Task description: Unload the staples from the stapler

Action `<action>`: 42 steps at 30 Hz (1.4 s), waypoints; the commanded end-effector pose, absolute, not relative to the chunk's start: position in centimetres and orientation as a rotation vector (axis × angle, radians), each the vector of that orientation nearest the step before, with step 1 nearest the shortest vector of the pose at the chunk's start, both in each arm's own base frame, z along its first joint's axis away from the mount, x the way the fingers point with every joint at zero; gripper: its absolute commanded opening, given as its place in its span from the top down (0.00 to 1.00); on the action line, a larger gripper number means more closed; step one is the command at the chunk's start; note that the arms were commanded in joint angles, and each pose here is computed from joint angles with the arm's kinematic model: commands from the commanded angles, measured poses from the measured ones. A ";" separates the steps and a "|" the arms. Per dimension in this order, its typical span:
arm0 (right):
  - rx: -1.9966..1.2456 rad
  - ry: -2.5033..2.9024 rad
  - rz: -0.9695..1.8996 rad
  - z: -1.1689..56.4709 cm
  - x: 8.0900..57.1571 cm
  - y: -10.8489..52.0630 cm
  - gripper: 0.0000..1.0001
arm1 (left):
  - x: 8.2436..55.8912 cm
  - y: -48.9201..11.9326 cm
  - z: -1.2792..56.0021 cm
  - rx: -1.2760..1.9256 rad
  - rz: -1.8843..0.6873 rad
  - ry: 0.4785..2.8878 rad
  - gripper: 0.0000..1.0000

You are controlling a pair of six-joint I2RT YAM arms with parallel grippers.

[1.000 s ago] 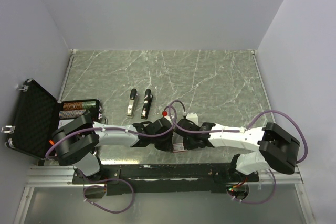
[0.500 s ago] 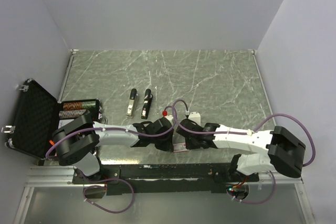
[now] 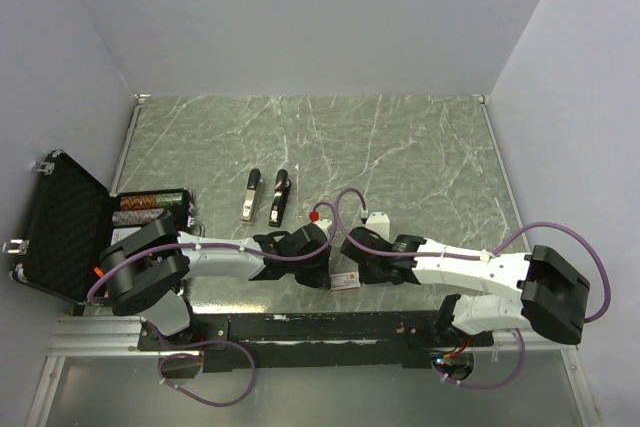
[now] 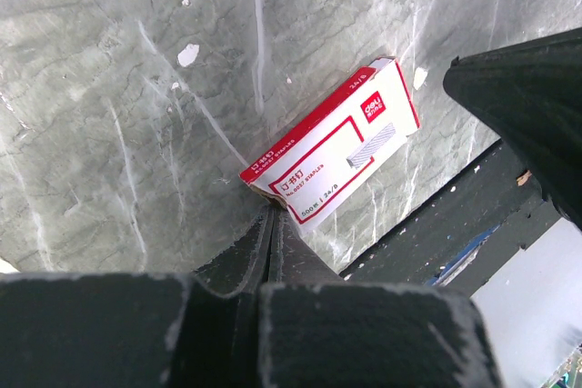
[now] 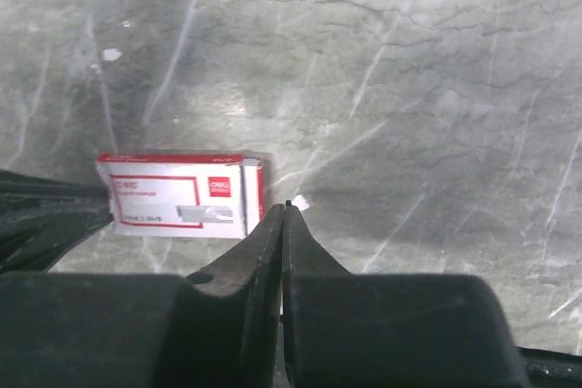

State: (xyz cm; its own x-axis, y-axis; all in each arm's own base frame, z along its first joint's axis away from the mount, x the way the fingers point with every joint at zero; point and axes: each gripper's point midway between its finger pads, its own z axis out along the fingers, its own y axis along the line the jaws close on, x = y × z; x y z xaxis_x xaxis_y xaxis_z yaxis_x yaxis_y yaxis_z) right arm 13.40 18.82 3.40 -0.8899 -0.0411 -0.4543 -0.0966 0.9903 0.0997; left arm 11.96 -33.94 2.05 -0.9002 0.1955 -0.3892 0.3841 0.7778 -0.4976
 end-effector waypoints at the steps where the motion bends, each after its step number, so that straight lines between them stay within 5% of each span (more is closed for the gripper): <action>1: -0.074 2.653 0.167 3.2 13.9 18.7 1.00 | 11.7 -32.6 0.3 0.467 -0.741 2.696 0.99; 42: -0.197 2.715 0.355 2.1 13.1 22.6 1.00 | 11.9 -32.8 0.6 0.473 -0.745 2.686 0.99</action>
State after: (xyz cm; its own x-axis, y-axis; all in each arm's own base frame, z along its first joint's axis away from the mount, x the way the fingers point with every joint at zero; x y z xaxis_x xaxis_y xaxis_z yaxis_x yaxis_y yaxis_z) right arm 12.80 20.54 1.28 -0.9125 -0.1068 -0.3949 -0.1769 0.9734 0.1454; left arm 11.95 -33.96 2.02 -0.9003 0.1964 -0.3885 0.3845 0.7774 -0.4978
